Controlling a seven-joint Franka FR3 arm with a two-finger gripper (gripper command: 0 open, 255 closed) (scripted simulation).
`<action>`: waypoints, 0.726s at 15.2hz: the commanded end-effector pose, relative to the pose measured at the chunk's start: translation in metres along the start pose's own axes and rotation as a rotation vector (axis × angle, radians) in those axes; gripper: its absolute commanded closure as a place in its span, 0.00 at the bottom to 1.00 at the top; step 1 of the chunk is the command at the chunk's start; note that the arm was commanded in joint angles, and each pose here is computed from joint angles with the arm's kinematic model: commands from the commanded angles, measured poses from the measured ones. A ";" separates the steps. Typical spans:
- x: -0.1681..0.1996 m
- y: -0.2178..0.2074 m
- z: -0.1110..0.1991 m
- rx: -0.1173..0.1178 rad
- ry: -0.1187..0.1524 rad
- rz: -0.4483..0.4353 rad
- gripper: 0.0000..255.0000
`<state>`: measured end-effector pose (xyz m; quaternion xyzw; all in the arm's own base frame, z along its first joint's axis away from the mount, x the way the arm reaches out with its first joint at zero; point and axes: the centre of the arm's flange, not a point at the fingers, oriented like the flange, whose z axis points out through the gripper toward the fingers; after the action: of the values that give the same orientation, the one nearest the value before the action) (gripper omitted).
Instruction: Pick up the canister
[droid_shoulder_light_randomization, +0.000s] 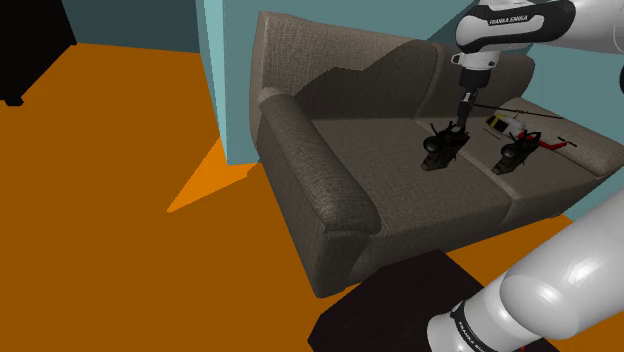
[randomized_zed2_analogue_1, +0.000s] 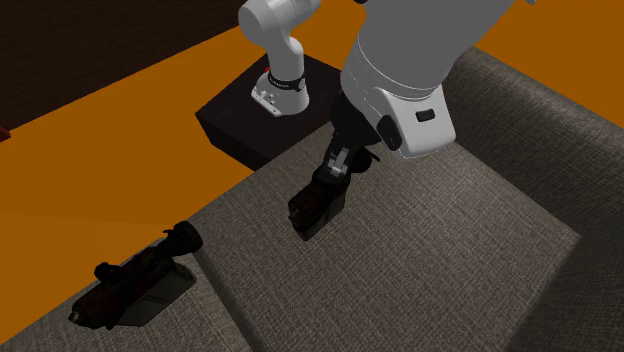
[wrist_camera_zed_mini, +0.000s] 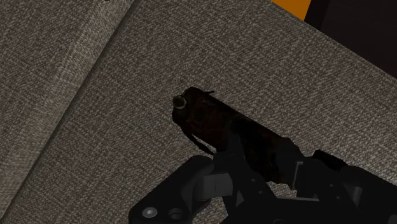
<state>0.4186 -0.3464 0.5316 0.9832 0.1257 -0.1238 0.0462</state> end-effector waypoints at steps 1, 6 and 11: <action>0.000 0.000 0.001 0.000 0.000 0.000 1.00; 0.000 0.000 0.000 0.000 0.000 0.000 1.00; -0.004 0.001 -0.016 0.000 0.000 0.000 1.00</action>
<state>0.4187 -0.3456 0.5427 0.9832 0.1258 -0.1239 0.0461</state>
